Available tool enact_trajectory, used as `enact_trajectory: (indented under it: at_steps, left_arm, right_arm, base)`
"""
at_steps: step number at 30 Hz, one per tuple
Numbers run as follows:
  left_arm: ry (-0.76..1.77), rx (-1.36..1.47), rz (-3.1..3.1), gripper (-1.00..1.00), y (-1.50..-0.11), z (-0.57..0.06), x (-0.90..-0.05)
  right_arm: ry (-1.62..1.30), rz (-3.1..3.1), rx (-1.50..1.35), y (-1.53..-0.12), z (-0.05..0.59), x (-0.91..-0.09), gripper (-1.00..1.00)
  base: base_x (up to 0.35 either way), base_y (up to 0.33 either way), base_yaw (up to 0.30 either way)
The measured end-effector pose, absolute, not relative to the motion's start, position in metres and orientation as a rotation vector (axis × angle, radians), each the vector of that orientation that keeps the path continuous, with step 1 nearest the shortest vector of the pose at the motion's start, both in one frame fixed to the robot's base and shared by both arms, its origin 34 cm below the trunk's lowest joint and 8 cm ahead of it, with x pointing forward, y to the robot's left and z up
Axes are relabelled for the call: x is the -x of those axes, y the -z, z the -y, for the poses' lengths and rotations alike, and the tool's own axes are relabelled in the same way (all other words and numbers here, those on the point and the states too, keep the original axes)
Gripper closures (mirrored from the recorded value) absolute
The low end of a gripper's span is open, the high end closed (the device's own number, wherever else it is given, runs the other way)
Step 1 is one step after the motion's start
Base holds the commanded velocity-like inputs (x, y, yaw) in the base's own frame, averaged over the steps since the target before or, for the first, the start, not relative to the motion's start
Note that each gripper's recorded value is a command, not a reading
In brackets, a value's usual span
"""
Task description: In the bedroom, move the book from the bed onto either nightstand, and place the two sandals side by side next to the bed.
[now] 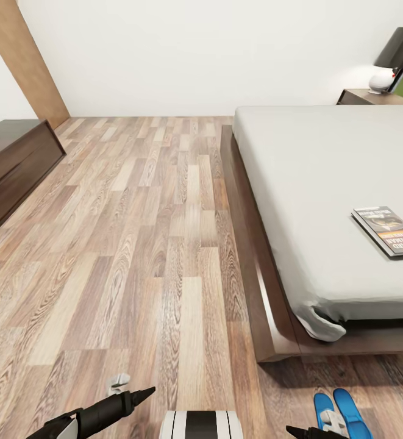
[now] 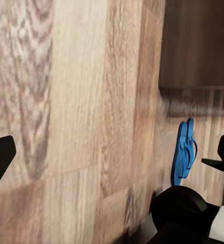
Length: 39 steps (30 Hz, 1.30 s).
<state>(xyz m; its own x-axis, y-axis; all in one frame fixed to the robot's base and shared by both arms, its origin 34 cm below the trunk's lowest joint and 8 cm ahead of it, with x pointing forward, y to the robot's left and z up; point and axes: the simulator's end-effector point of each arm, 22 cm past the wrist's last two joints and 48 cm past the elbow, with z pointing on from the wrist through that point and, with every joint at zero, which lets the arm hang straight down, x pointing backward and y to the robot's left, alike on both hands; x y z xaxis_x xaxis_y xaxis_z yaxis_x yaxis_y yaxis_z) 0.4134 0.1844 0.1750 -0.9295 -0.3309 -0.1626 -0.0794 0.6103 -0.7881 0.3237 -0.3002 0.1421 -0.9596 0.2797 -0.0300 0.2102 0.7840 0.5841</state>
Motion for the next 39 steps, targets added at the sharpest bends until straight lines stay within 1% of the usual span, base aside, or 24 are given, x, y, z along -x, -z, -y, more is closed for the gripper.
enact_trajectory:
  at_steps: [39]
  left_arm:
    - [1.204, 0.227, -2.412, -1.00, -0.235, -0.182, -0.460]
  right_arm:
    - [-0.905, -2.715, -0.308, -0.189, 0.300, -0.376, -1.00]
  base:
    - [0.000, 0.000, 0.000]
